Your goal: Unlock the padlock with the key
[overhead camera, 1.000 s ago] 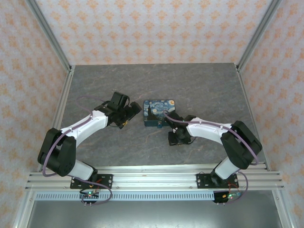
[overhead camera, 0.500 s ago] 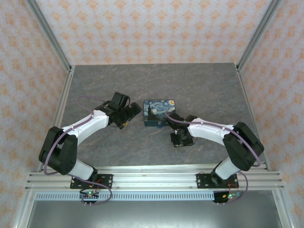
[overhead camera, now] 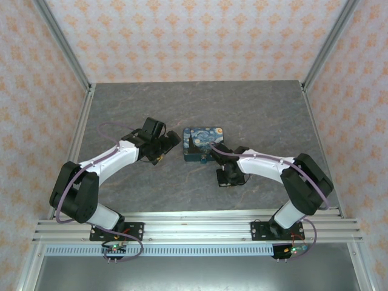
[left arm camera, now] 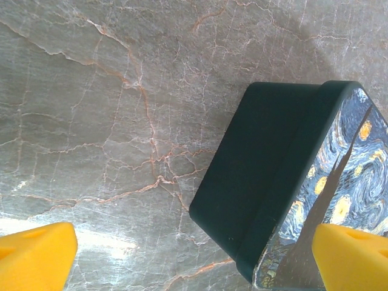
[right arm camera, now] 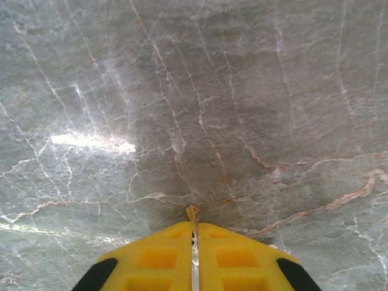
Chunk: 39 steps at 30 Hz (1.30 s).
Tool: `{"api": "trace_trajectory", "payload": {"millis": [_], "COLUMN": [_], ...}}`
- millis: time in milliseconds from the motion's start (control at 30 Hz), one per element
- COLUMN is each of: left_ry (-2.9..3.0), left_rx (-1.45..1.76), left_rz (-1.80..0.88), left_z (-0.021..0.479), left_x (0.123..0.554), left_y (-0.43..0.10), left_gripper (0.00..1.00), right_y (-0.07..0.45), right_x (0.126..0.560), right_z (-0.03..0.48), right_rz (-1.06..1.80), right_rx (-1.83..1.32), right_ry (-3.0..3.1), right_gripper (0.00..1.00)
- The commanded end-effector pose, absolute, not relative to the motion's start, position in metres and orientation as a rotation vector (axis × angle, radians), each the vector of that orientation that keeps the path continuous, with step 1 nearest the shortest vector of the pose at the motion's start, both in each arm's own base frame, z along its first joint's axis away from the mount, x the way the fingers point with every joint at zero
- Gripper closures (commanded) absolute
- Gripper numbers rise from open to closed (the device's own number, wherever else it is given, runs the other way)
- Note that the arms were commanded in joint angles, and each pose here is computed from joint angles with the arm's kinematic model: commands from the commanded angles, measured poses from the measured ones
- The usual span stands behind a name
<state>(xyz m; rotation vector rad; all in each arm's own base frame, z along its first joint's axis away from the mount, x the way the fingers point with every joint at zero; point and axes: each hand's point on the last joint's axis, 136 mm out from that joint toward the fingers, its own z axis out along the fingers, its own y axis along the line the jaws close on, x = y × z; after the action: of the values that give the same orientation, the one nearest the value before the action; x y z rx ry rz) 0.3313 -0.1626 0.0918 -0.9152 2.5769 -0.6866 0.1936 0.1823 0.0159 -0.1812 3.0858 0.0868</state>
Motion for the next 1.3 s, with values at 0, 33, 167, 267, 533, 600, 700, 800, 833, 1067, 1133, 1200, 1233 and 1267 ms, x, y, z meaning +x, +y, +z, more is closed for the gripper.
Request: {"api": "trace_trajectory", "payload": {"millis": [0, 33, 167, 267, 533, 600, 700, 800, 833, 1067, 1133, 1200, 1233, 1267], "left_ry": [2.581, 2.578, 2.579, 2.581, 2.584, 2.584, 2.586, 2.587, 2.585, 2.592, 2.592, 2.592, 2.592, 2.59], "left_rx": [-0.886, -0.887, -0.884, -0.886, -0.884, -0.881, -0.879, -0.881, -0.88, -0.872, -0.871, -0.872, -0.873, -0.871], "left_rz": [-0.702, -0.7, -0.696, -0.696, -0.693, -0.69, -0.692, -0.696, -0.697, -0.697, -0.698, -0.698, -0.697, -0.699], "left_z": [0.096, 0.097, 0.097, 0.097, 0.096, 0.096, 0.096, 0.095, 0.095, 0.094, 0.094, 0.094, 0.094, 0.095], "left_x": [0.335, 0.335, 0.335, 0.335, 0.333, 0.333, 0.332, 0.332, 0.333, 0.333, 0.334, 0.333, 0.333, 0.334], "left_y": [-0.168, -0.167, -0.167, -0.167, -0.167, -0.166, -0.167, -0.168, -0.168, -0.173, -0.174, -0.174, -0.174, -0.175], "left_gripper": [0.0, 0.0, 0.0, 0.0, 0.0, 0.0, 0.0, 0.0, 0.0, 0.0, 0.0, 0.0, 0.0, 0.0], "right_y": [0.186, 0.187, 0.193, 0.2, 0.208, 0.209, 0.209, 0.206, 0.205, 0.199, 0.201, 0.201, 0.201, 0.201], "right_x": [0.2, 0.202, 0.215, 0.225, 0.241, 0.243, 0.241, 0.233, 0.23, 0.219, 0.219, 0.219, 0.218, 0.217], "right_z": [0.005, 0.007, 0.021, 0.032, 0.051, 0.055, 0.058, 0.055, 0.054, 0.036, 0.033, 0.028, 0.026, 0.023], "right_rz": [0.062, 0.066, 0.102, 0.152, 0.252, 0.277, 0.293, 0.258, 0.242, 0.169, 0.174, 0.164, 0.154, 0.148], "right_rx": [-0.149, -0.14, -0.086, -0.037, 0.106, 0.119, 0.063, -0.045, -0.082, -0.224, -0.238, -0.251, -0.259, -0.264], "right_ry": [3.072, 3.06, 3.001, 2.948, 2.843, 2.819, 2.826, 2.865, 2.879, 2.951, 2.961, 2.973, 2.982, 2.992], "right_gripper": [0.96, 0.98, 1.0, 1.0, 1.0, 1.0, 0.75, 0.47, 0.46, 0.46, 0.46, 0.47, 0.47, 0.47]}}
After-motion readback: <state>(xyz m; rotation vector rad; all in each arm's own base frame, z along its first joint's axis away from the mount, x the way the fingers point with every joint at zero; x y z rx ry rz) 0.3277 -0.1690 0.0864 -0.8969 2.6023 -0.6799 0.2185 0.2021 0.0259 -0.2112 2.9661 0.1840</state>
